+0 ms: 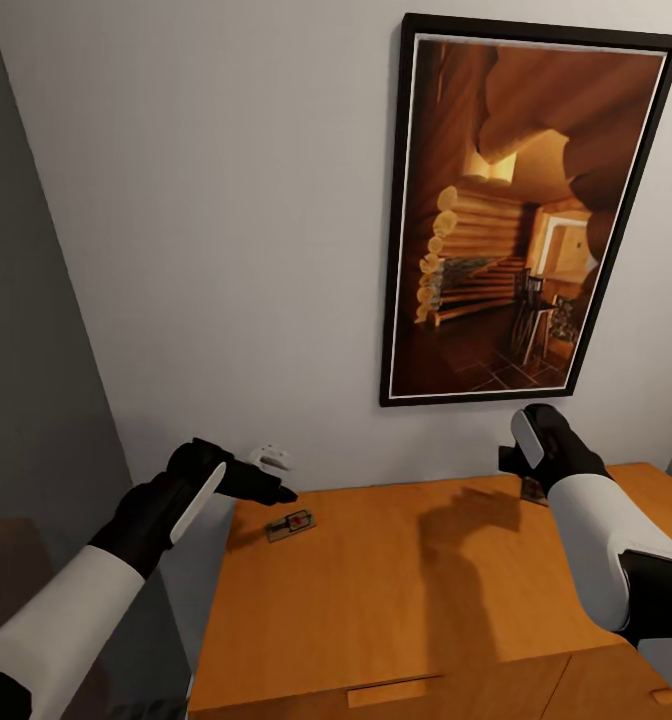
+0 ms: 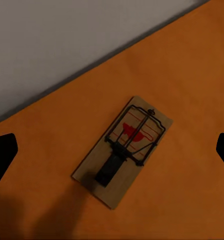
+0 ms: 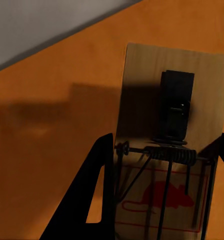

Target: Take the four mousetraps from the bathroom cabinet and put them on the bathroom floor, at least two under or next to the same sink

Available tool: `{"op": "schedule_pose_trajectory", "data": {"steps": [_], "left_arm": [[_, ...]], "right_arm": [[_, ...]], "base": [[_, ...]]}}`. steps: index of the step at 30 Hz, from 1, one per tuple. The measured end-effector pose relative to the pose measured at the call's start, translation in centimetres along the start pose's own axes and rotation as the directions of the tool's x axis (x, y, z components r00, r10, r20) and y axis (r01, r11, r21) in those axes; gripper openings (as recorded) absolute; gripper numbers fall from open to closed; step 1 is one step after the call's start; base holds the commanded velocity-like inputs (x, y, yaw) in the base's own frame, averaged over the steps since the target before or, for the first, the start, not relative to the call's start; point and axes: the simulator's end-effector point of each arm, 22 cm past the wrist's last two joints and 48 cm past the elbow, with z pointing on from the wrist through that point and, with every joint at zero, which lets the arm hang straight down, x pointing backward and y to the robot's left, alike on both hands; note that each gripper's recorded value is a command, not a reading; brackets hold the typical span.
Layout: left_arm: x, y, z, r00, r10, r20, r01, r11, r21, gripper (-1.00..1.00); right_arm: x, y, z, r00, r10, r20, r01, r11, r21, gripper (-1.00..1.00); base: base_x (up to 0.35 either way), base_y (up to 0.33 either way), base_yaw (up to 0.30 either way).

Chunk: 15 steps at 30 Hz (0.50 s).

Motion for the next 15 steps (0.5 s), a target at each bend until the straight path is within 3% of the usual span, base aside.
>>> {"op": "schedule_pose_trajectory", "data": {"steps": [15], "left_arm": [[0.1, -0.1, 0.2, 1.000, -0.002, -0.003, 0.002, 1.000, -0.001, 1.00]], "right_arm": [[-0.4, -2.0, 0.1, 1.000, 0.010, 0.007, -0.011, 0.999, 0.031, -1.00]], "base": [[0.020, 0.000, 0.000]]}}
